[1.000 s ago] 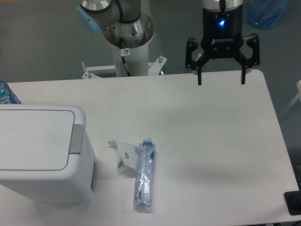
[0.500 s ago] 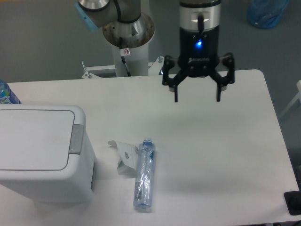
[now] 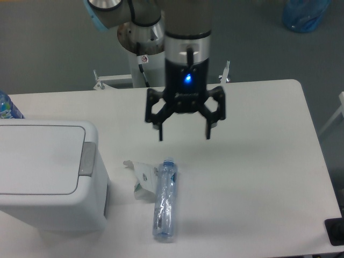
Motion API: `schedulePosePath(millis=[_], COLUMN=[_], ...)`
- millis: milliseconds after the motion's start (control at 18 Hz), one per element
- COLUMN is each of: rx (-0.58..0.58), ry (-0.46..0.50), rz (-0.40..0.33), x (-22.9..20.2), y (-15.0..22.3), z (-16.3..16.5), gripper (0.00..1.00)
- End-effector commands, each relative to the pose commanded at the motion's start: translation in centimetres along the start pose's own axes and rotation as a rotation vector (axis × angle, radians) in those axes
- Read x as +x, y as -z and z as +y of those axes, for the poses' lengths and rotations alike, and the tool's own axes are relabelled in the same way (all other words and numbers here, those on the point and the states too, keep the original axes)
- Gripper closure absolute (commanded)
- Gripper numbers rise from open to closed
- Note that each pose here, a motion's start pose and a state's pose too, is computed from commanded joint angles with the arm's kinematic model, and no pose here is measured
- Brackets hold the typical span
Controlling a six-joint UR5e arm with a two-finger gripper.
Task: Open the trash can
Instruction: 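Move the open gripper across the table toward the white trash bin lid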
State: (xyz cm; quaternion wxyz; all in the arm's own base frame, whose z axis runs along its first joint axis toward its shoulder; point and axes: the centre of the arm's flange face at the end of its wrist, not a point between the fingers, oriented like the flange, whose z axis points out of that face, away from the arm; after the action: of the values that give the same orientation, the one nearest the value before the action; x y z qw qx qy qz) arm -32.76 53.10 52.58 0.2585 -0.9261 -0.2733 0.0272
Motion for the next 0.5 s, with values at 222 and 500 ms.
schedulePosePath(millis=[222,500], rx=[-0.018,-0.026], ry=[-0.001,0.030], rz=[0.023,0.040], x=[2.5,4.5], y=[-1.1,-1.3], z=[0.2,0.5], gripper=[0.00,0.00])
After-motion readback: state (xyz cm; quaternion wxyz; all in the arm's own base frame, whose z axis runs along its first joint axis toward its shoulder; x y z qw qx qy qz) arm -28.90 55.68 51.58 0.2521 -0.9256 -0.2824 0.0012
